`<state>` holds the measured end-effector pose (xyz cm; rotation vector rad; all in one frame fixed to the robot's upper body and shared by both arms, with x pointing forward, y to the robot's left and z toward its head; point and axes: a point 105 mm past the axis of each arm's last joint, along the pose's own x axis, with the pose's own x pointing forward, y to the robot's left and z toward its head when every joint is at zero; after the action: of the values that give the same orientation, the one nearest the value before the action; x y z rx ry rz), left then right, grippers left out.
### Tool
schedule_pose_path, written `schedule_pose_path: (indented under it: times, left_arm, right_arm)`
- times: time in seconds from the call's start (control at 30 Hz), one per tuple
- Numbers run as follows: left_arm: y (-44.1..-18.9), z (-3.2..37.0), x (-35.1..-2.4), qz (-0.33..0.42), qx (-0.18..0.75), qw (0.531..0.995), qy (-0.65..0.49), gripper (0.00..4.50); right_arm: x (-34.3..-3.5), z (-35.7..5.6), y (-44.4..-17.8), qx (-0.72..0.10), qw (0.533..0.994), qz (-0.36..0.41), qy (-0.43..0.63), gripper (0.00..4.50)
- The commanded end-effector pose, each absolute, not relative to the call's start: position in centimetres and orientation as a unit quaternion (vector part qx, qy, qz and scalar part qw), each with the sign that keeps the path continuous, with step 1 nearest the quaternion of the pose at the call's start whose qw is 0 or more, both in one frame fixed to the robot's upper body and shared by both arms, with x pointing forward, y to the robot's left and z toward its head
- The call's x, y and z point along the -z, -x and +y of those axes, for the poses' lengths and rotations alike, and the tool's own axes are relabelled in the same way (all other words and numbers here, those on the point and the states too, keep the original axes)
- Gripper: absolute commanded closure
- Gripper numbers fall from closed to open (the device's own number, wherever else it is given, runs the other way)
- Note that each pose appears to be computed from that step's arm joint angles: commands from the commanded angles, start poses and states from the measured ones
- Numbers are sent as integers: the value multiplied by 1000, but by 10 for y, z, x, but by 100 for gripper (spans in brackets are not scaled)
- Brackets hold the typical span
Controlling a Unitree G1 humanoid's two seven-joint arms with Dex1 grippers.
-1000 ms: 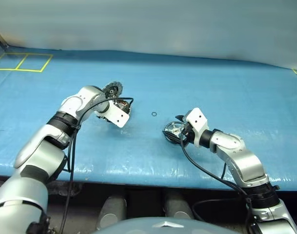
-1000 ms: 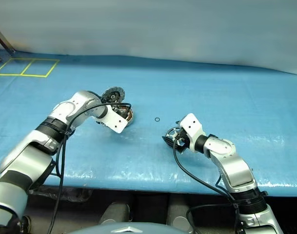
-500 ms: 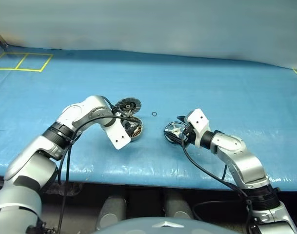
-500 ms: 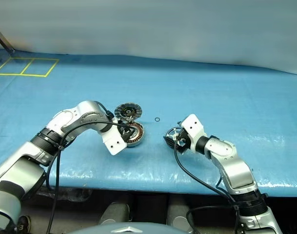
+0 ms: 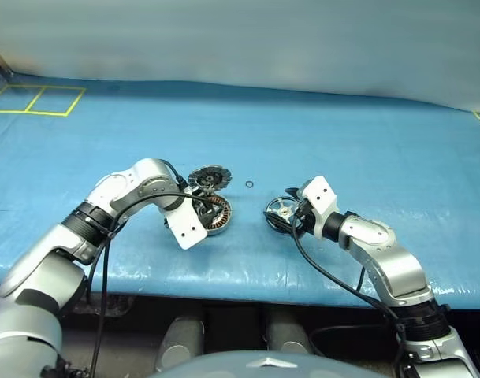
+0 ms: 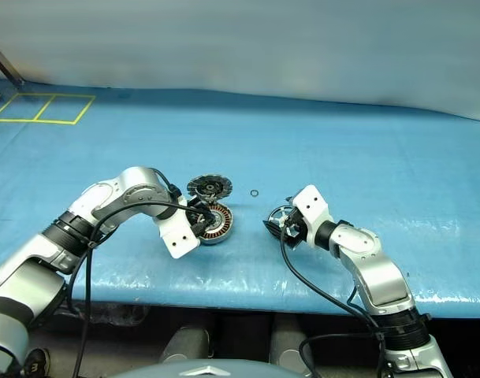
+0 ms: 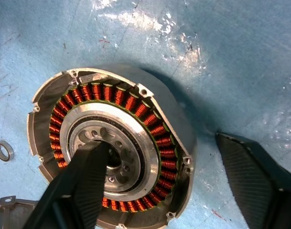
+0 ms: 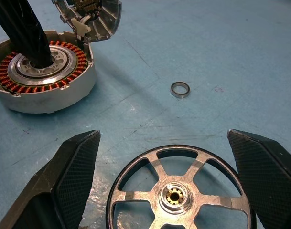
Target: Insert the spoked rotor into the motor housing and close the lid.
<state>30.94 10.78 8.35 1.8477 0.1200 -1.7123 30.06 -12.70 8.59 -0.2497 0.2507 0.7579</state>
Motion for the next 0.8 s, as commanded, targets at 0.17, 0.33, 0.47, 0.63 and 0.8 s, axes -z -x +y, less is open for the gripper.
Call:
schedule_pose_path:
  times: [0.17,0.33,0.47,0.63,0.8]
  left_arm:
    - [-281,112,-102,44,677,356,-642,1]
    - [-253,111,-113,60,707,424,-563,1]
    - [-253,114,-113,70,690,475,-541,1]
    - [-254,121,-110,76,669,523,-524,1]
    - [-258,117,-134,44,637,648,-415,1]
  right_arm:
    - [-101,-123,-303,-375,916,90,107,0]
    - [-103,-114,-306,-391,911,85,102,0]
    - [-105,-108,-309,-401,907,81,102,0]
    - [-106,-104,-310,-408,903,80,104,0]
    - [-108,-101,-319,-404,906,78,100,0]
